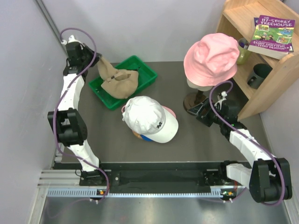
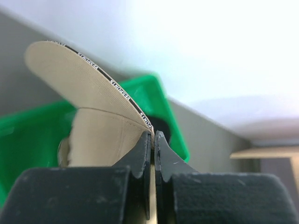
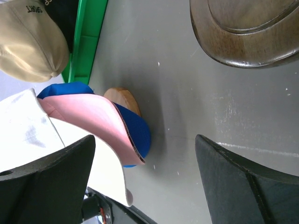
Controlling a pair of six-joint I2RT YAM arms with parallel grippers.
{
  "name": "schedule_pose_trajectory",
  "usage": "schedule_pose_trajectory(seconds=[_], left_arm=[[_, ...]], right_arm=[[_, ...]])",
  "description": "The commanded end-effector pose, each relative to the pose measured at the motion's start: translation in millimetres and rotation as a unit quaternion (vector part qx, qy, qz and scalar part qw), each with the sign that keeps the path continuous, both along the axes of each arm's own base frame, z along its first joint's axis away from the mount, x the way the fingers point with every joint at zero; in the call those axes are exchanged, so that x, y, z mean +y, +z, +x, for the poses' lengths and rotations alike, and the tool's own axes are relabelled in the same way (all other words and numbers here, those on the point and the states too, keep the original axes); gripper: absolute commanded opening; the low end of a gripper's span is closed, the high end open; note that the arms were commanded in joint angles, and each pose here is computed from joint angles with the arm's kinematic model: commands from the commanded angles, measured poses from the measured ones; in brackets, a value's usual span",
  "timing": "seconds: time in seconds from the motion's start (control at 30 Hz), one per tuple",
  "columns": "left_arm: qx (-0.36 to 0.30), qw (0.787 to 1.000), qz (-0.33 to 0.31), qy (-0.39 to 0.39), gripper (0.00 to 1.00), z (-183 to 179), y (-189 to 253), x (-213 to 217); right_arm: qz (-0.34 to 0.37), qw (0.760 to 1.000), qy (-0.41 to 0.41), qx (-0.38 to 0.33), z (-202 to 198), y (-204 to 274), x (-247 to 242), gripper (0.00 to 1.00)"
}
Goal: Stack the hats
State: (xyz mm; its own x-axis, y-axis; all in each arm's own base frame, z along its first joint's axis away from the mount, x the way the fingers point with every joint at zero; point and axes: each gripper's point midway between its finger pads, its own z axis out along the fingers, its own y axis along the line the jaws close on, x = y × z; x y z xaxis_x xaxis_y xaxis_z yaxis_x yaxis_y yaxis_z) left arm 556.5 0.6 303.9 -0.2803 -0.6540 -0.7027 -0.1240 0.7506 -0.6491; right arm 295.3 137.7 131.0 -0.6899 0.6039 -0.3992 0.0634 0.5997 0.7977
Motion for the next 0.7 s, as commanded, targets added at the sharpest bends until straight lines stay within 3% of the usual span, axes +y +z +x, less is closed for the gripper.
schedule_pose_trajectory(seconds=[0.0, 0.2, 0.37, 0.57, 0.67], left_arm=[[-0.155, 0.988, 0.009, 0.006, 0.00, 15.1, 102.3, 4.4], [-0.243, 0.970, -0.003, -0.005, 0.00, 23.6, 165.5, 0.5], [-0.322, 0.944, 0.000, -0.070, 0.00, 1.5, 219.4, -23.5], [-0.361, 0.900, 0.025, -0.243, 0.00, -58.7, 247.7, -82.1], [-0.350, 0.879, 0.029, -0.322, 0.00, -93.8, 249.5, -112.0]], right_arm=[[0.003, 0.999, 0.001, -0.043, 14.2, 23.2, 4.2, 0.87], [-0.004, 0.999, 0.000, -0.055, 17.2, 29.3, 3.7, 0.87], [-0.036, 0.995, -0.014, -0.088, 21.3, 48.4, -3.8, 0.86], [-0.040, 0.983, -0.053, -0.173, 20.2, 114.1, -16.6, 0.86], [-0.027, 0.972, -0.070, -0.224, 12.8, 155.6, -20.4, 0.86]])
